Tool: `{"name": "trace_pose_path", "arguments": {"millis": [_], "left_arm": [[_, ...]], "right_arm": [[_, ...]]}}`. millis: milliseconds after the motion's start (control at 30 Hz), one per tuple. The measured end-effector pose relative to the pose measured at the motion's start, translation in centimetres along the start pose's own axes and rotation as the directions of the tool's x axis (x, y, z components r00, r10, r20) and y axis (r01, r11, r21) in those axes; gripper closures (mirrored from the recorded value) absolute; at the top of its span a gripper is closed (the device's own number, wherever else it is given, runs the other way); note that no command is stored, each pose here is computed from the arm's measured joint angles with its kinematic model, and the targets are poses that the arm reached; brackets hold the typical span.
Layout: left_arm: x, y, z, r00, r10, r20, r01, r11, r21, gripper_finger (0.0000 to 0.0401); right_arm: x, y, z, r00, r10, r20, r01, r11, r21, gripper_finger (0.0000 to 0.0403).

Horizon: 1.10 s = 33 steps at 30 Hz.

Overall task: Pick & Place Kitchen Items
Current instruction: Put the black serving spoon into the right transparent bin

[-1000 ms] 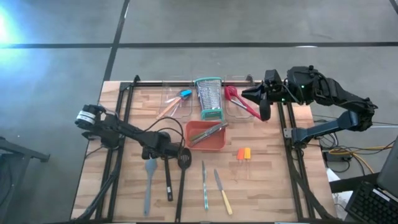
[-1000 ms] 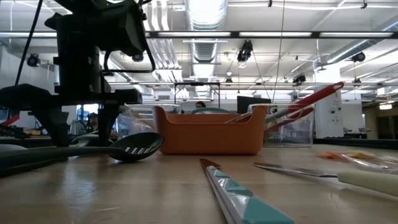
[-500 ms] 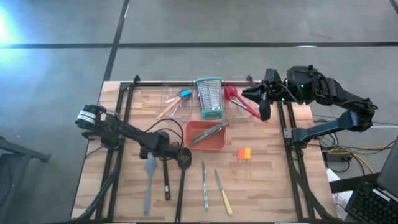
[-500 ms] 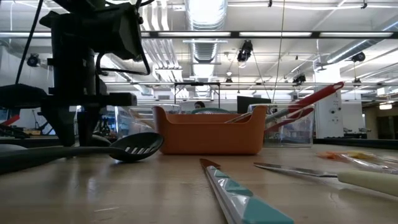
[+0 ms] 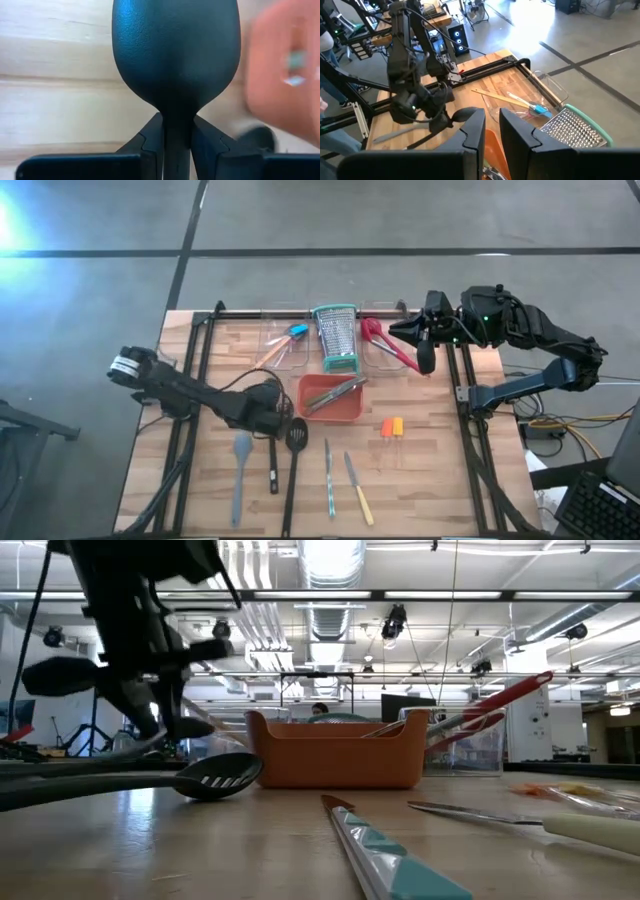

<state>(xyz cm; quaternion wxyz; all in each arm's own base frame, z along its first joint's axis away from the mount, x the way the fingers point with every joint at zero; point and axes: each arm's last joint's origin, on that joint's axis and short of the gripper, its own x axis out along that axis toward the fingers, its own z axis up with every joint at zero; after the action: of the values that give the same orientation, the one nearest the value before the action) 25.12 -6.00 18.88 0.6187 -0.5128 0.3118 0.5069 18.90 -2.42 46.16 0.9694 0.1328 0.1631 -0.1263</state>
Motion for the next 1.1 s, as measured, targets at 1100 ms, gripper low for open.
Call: {"name": "trace_pose_path", "arguments": {"millis": [1100], "left_arm": [[-17.1, -0.4, 4.3, 0.577, -0.691, 0.436, 0.475, 0.718, 0.510, 0.0334]], "right_arm": [[3.9, 3.5, -1.6, 0.968, 0.250, -0.031, -0.248, 0.968, 0.040, 0.0351]]}}
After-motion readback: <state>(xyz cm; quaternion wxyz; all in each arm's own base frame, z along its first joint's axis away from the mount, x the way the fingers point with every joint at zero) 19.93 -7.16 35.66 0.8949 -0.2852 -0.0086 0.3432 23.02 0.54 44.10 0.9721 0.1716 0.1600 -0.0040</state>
